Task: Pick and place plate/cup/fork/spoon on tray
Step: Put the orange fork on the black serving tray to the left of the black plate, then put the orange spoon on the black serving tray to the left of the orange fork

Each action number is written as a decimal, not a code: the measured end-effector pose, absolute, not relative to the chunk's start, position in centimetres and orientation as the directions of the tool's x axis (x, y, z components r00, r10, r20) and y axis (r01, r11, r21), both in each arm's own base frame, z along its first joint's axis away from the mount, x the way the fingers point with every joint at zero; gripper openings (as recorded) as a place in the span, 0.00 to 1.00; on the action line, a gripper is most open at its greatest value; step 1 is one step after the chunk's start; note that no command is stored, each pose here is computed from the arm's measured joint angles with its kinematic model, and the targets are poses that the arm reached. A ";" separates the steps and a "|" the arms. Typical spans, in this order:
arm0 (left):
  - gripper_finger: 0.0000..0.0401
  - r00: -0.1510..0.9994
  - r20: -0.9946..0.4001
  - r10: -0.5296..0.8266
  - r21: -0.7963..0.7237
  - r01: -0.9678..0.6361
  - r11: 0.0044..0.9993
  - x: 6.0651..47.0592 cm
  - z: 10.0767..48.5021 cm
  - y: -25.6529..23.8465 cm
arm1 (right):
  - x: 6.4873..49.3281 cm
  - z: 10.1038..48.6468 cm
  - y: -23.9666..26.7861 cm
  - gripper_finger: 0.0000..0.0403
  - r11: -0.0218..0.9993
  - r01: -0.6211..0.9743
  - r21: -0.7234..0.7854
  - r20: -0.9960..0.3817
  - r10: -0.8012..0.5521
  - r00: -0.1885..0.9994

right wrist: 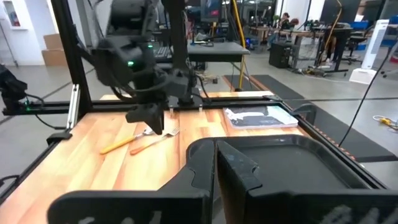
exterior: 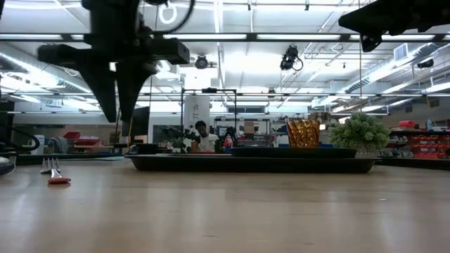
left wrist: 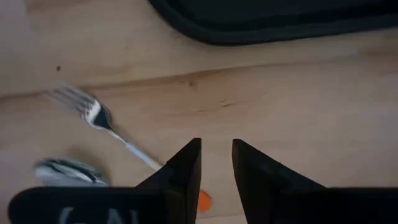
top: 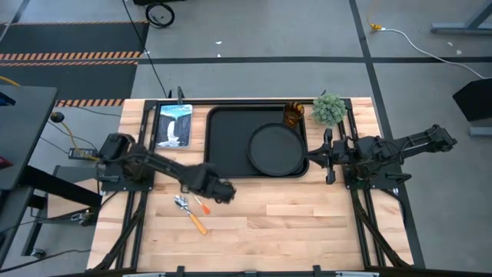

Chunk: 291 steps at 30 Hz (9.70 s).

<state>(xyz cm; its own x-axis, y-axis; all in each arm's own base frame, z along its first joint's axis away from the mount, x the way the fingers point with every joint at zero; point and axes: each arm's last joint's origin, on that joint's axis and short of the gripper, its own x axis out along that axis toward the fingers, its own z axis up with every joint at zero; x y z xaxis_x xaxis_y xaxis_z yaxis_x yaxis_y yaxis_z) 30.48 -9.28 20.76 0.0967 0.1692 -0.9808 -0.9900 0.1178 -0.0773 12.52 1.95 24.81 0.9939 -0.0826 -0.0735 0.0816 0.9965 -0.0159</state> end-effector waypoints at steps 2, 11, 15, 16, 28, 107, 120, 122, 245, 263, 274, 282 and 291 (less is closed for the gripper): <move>0.23 0.092 -0.975 0.204 -0.084 -0.995 0.047 29.8 20.3 -10.3 | 12.5 24.7 2.0 0.06 0.997 0.080 -0.018 -0.082 -0.081 0.993; 0.17 0.022 -0.976 0.215 -0.064 -0.980 -0.189 26.8 17.8 -13.1 | 12.4 24.5 2.3 0.06 0.998 0.050 -0.033 -0.102 -0.053 0.993; 0.24 0.051 -0.979 0.199 -0.094 -0.972 -0.217 27.2 17.5 -12.8 | 12.4 24.5 2.4 0.06 0.999 0.038 -0.034 -0.101 -0.041 0.994; 0.27 0.048 -0.978 0.202 -0.094 -0.970 -0.223 27.3 17.5 -12.6 | 12.4 24.5 2.5 0.06 0.999 0.035 -0.033 -0.101 -0.038 0.994; 0.54 -0.015 -0.989 0.148 -0.025 -0.964 -0.264 26.6 15.3 -11.5 | 12.2 24.5 3.2 0.06 0.998 -0.059 -0.004 -0.102 0.058 0.993; 0.07 0.178 -0.982 0.061 -0.185 -0.974 -0.131 25.5 19.7 -7.0 | 12.2 24.6 3.5 0.06 0.997 -0.082 -0.001 -0.093 0.081 0.992; 0.07 0.328 -0.933 0.146 -0.339 -0.939 -0.055 27.7 20.7 1.7 | 12.2 24.7 3.5 0.06 0.997 -0.082 -0.005 -0.085 0.081 0.993; 0.07 0.361 -0.918 0.165 -0.372 -0.927 -0.039 28.0 20.8 3.0 | 12.2 24.7 3.5 0.06 0.997 -0.082 -0.007 -0.085 0.081 0.993; 0.13 -0.026 -0.996 -0.082 0.033 -0.995 -0.090 23.4 16.8 -16.2 | 12.2 24.8 3.7 0.06 0.988 -0.152 -0.039 -0.074 0.148 0.986; 0.35 -0.005 -0.994 -0.106 0.014 -0.996 -0.088 22.4 14.0 -15.7 | 12.2 24.8 3.7 0.06 0.988 -0.151 -0.033 -0.074 0.148 0.986; 0.29 0.013 -0.992 -0.122 -0.002 -0.996 -0.091 22.4 13.8 -15.5 | 12.2 24.8 3.7 0.06 0.988 -0.151 -0.033 -0.072 0.148 0.986; 0.14 0.027 -0.991 -0.128 -0.016 -0.997 -0.080 22.5 13.8 -15.6 | 12.2 24.8 3.7 0.06 0.988 -0.151 -0.035 -0.074 0.148 0.986; 0.16 0.064 -0.992 -0.108 -0.056 -0.996 -0.074 22.5 14.2 -15.5 | 12.2 24.8 3.7 0.06 0.988 -0.151 -0.035 -0.075 0.148 0.986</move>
